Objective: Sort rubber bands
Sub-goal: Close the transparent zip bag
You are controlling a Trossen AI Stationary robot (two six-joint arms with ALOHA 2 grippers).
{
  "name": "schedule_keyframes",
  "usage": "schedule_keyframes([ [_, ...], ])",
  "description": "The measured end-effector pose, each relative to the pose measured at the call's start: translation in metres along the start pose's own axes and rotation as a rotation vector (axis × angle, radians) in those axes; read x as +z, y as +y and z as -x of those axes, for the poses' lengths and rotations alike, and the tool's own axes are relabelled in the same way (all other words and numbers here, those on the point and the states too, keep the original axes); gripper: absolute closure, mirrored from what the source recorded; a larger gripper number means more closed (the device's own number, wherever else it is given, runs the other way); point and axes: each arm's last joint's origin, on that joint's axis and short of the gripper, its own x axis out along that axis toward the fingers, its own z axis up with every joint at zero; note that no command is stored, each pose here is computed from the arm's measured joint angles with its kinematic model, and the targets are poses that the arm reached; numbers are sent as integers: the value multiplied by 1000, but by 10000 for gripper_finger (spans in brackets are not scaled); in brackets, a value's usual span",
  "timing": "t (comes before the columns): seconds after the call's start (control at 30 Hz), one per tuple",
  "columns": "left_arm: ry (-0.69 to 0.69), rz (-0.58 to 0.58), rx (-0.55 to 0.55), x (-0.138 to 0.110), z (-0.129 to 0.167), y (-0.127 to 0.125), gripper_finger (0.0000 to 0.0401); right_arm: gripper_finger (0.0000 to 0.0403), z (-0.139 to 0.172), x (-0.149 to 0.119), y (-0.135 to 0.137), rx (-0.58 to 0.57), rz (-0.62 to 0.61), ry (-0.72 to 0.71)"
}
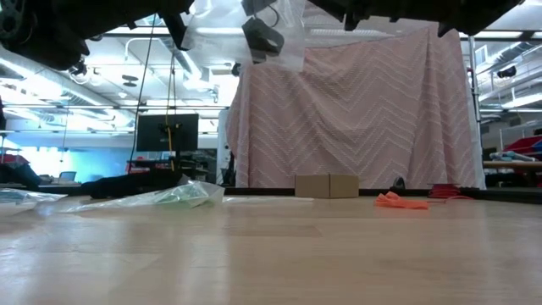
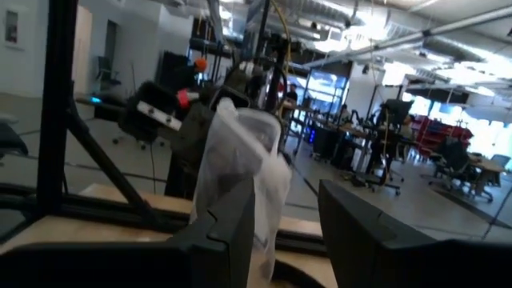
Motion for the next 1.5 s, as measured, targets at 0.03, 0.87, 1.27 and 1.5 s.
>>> schedule_keyframes([
  [0.03, 0, 0, 0, 0, 0, 0, 400, 278, 0, 1, 0, 0, -1, -7],
  [0.87, -2, -2, 0, 0, 0, 0, 400, 323, -1, -4, -7, -3, -29, 18],
  [1.27, 0, -3, 1, 0, 0, 0, 400, 398, -1, -5, -8, 23, 1, 22],
  [1.5, 2, -5, 1, 0, 0, 0, 400, 402, -1, -5, -8, 32, 10, 19],
])
